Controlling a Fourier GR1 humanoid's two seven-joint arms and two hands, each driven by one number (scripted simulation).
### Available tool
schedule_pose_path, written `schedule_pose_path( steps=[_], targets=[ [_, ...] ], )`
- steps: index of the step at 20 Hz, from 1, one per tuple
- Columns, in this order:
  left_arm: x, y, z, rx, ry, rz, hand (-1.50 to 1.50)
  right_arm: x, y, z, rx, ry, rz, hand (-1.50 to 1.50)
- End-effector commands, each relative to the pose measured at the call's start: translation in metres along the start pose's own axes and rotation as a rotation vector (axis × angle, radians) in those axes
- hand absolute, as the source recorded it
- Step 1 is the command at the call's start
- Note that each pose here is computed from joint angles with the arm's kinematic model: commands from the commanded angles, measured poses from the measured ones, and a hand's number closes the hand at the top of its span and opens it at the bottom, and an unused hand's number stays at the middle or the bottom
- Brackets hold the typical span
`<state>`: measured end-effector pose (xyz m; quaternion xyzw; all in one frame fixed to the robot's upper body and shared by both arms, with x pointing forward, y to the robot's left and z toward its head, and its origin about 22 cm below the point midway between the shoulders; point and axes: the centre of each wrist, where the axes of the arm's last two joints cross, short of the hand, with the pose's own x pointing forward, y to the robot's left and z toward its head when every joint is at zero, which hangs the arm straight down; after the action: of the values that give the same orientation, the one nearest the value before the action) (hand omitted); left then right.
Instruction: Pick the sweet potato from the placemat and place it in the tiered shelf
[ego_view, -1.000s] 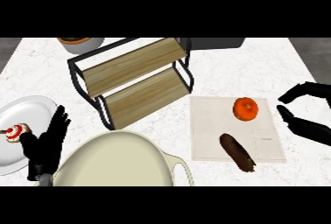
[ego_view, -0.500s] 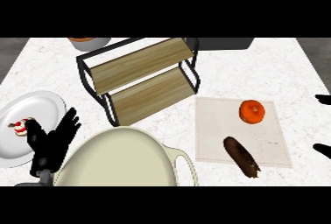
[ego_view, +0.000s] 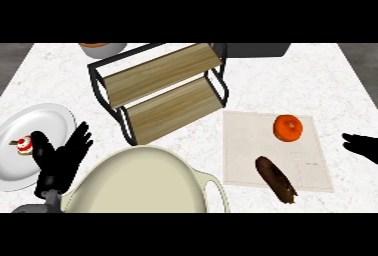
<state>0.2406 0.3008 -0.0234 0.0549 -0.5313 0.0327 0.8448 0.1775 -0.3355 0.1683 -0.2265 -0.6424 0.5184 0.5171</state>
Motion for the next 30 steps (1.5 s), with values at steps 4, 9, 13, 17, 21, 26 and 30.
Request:
schedule_pose_path(
  steps=[4, 9, 13, 17, 21, 26, 30],
  targets=[
    [-0.003, -0.018, -0.005, -0.021, 0.012, -0.002, 0.00, 0.074, 0.023, 0.009, -0.013, 0.167, 0.111, -1.50],
    [-0.006, -0.027, -0.007, -0.041, 0.000, -0.012, 0.00, 0.097, 0.046, -0.006, -0.072, 0.257, 0.167, -1.50],
    [-0.015, -0.003, -0.008, -0.027, 0.018, -0.032, 0.00, 0.096, 0.068, -0.029, -0.071, 0.331, 0.240, -1.50],
    [0.000, -0.007, -0.007, -0.029, 0.005, -0.023, 0.00, 0.112, 0.091, -0.055, -0.022, 0.400, 0.272, -1.50],
    [-0.013, -0.014, -0.015, -0.011, 0.008, -0.006, 0.00, 0.121, 0.125, -0.058, 0.024, 0.406, 0.348, -1.50],
    [0.007, -0.013, -0.017, -0.020, -0.011, -0.014, 0.00, 0.124, 0.137, -0.062, 0.033, 0.483, 0.397, -1.50],
    [-0.002, -0.014, -0.011, -0.023, 0.013, -0.010, 0.00, 0.116, 0.157, -0.064, -0.008, 0.497, 0.415, -1.50]
  ],
)
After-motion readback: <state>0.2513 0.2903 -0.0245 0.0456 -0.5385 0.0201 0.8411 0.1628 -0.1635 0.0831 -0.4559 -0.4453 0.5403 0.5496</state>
